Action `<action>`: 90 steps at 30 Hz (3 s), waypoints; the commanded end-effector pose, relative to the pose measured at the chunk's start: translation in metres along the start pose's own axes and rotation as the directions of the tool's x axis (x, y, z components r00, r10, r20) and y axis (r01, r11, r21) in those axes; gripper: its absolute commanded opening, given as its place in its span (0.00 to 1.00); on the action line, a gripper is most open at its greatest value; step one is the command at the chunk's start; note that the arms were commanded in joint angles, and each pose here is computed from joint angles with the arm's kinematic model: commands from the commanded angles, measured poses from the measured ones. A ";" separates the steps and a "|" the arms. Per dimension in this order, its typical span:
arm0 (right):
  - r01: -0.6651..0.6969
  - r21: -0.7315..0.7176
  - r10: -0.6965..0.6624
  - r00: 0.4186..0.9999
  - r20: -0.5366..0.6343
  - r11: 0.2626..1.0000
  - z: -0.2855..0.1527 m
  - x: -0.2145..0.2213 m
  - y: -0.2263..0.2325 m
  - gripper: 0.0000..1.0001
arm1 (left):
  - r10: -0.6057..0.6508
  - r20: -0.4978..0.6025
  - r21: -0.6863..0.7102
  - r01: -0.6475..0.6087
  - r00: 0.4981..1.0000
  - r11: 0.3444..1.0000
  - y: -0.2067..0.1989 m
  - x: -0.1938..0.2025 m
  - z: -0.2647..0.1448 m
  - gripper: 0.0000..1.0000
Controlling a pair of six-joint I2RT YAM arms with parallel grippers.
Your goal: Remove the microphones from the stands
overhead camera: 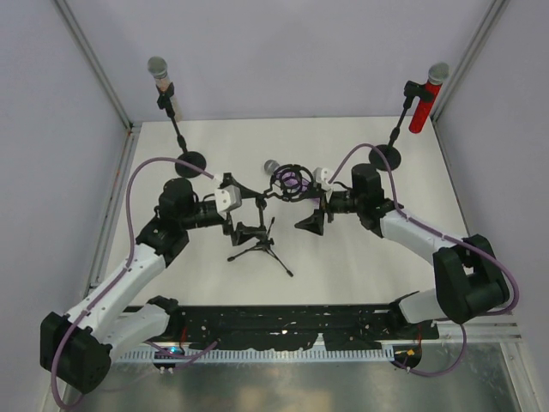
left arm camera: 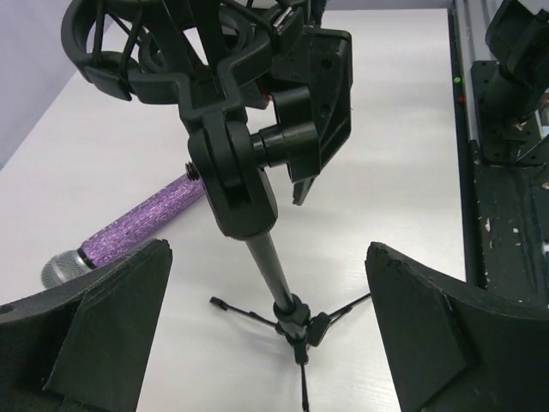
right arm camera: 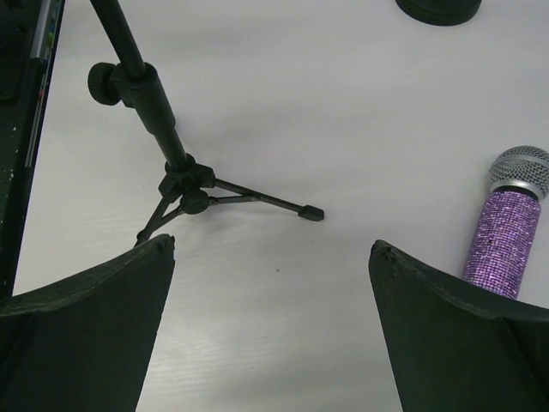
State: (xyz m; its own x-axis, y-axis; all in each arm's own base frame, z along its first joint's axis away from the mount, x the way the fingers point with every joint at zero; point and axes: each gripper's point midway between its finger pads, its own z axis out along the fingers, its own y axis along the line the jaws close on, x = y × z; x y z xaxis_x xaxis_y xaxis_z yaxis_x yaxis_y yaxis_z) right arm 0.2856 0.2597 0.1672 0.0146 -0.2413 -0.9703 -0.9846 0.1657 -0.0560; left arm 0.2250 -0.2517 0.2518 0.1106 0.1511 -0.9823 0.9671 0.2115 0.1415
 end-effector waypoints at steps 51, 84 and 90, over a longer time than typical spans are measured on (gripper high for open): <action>0.191 -0.217 -0.148 0.969 0.199 0.957 0.048 -0.015 0.058 0.98 | 0.012 -0.117 0.117 0.001 0.993 0.993 -0.030 0.068 0.002 0.47; 0.081 -0.024 -0.073 0.973 0.218 0.996 0.005 -0.018 -0.003 0.97 | -0.138 -0.213 0.020 0.146 0.967 0.989 -0.011 0.069 0.019 0.28; 0.062 -0.097 -0.037 0.971 0.236 0.993 0.007 -0.021 0.006 0.97 | -0.039 -0.166 0.179 0.069 0.985 0.981 -0.033 0.053 0.016 0.28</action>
State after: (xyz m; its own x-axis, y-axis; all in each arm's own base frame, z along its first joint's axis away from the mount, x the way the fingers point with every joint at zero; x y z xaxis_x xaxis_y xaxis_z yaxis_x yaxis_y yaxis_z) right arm 0.2873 0.2685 0.1665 0.0523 -0.0634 -0.9966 -0.9918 0.1130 -0.0593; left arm 0.2226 -0.2625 0.1776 -0.0801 0.3152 -0.9456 0.9798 0.1991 -0.0167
